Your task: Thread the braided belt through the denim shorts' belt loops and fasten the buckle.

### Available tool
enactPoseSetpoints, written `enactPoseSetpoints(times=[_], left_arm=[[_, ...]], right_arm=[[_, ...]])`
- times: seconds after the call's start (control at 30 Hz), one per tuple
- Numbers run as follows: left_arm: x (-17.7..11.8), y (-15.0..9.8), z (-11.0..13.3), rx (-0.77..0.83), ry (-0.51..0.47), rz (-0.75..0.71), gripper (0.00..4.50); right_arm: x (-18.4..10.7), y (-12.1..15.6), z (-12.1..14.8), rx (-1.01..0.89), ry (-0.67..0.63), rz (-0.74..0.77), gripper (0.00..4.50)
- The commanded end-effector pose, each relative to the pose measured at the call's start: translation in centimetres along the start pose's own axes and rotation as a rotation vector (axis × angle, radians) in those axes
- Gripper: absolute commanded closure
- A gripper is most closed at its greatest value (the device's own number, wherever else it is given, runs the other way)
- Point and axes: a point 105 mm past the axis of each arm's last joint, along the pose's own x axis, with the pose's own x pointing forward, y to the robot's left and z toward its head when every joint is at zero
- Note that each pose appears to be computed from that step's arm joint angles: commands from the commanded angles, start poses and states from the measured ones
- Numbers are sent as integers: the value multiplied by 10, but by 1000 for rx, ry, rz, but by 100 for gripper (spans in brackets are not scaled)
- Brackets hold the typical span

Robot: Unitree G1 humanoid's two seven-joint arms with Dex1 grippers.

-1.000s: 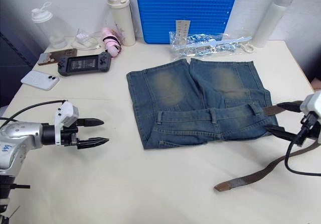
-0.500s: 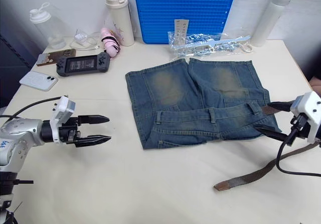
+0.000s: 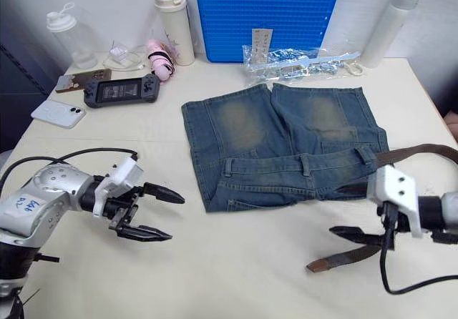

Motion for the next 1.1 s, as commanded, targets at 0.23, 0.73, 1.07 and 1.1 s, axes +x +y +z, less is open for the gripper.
enactPoseSetpoints(times=[0.23, 0.73, 1.07, 1.1], left_arm=[[9, -14, 10, 145, 43, -26, 5], [38, -43, 16, 90, -29, -39, 5], [42, -46, 18, 64, -36, -4, 5], [42, -46, 18, 59, -38, 3, 2]], right_arm=[[-28, 16, -2, -204, 170, 49, 0], [-57, 29, -52, -331, 422, 166, 0], [-34, 14, -77, -448, 438, 145, 0], [-31, 10, -77, -466, 433, 131, 24]])
